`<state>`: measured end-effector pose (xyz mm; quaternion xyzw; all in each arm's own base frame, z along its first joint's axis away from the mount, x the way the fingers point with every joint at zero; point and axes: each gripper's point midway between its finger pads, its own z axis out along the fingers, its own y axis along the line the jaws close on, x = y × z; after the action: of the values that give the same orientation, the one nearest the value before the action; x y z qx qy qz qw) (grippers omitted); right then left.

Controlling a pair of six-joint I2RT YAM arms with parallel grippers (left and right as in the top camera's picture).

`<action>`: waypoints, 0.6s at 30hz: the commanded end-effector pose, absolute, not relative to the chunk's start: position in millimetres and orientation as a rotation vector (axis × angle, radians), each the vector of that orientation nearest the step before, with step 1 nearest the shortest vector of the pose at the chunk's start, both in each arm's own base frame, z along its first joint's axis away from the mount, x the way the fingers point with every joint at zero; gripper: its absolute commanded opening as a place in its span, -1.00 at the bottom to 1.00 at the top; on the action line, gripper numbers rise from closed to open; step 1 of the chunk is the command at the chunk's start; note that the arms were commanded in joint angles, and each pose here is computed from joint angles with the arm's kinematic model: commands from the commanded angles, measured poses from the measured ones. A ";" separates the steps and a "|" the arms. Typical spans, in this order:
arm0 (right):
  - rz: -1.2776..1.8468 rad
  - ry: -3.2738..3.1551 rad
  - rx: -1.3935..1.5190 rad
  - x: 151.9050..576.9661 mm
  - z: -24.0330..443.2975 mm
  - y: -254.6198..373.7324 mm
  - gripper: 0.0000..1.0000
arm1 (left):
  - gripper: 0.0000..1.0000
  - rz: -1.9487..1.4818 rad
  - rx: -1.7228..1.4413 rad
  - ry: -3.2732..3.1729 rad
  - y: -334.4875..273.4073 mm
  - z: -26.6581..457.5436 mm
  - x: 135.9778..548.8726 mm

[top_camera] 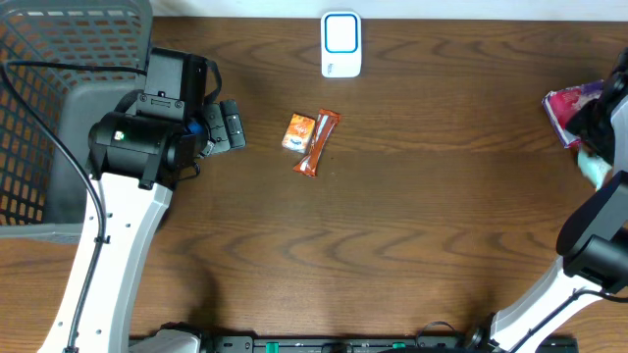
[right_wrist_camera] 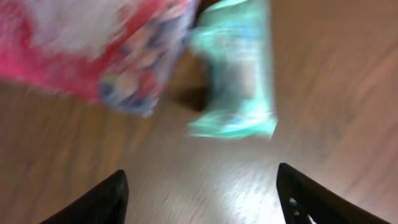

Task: Scan the item barcode
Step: 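Carry the mint-green pack to the right edge and release it, then reach the right gripper to the orange snack bar and grasp it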

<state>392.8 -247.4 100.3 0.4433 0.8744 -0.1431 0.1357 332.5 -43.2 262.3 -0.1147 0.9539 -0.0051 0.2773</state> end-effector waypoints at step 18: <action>0.975 2.763 0.095 450.4 111.6 105.0 0.99 | 0.95 -0.008 -0.320 2.548 -41.4 267.0 333.4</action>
<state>462.9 50.5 114.6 0.0682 0.9435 0.2972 0.1297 332.4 -43.2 262.2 -0.1145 0.9540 -0.0050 0.2772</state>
